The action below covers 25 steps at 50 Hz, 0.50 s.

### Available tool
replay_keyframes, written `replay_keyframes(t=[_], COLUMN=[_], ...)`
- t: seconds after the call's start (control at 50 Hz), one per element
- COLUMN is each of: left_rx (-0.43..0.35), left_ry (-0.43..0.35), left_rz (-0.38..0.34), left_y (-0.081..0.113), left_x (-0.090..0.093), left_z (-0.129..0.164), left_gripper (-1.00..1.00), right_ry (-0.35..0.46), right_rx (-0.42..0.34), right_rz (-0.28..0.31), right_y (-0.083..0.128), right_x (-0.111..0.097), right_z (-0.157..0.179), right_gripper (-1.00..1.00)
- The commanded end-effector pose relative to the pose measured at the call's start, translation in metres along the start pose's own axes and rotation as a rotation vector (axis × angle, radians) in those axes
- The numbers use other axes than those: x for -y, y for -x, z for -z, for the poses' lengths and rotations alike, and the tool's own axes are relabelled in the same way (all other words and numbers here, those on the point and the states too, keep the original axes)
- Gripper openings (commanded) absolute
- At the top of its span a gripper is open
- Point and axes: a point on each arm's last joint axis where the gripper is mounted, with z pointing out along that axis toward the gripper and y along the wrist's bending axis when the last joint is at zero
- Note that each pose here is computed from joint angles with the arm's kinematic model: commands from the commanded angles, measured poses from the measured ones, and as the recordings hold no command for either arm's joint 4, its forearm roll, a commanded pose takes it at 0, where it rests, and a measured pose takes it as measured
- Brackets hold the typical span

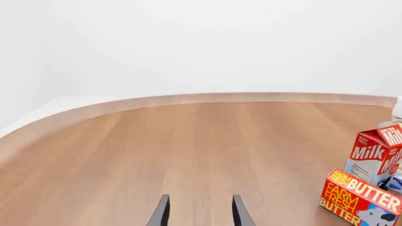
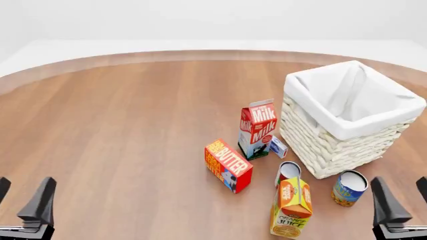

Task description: Pick up the alphabet soup, and put it in the basket.

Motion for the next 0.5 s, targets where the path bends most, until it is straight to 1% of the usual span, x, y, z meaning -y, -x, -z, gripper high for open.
replay_keyframes(t=[0.02, 0.2, 0.32, 0.5], left_rx=[0.0, 0.0, 0.0, 0.0], left_ry=[0.0, 0.0, 0.0, 0.0], left_rz=[0.0, 0.0, 0.0, 0.0], left_y=[0.0, 0.0, 0.0, 0.0], left_x=[0.0, 0.0, 0.0, 0.0], left_z=[0.0, 0.0, 0.0, 0.0], left_gripper=[1.0, 1.0, 1.0, 1.0], right_ry=[0.008, 0.022, 0.039, 0.042], right_rx=[-0.005, -0.004, -0.016, -0.044], right_rz=[0.005, 0.01, 0.03, 0.061], right_y=[0.0, 0.0005, 0.0017, 0.0023], right_x=[-0.0005, -0.0013, -0.0024, -0.0027], right_z=[-0.0006, -0.0018, -0.0051, -0.0101], right_gripper=[1.0, 1.0, 1.0, 1.0])
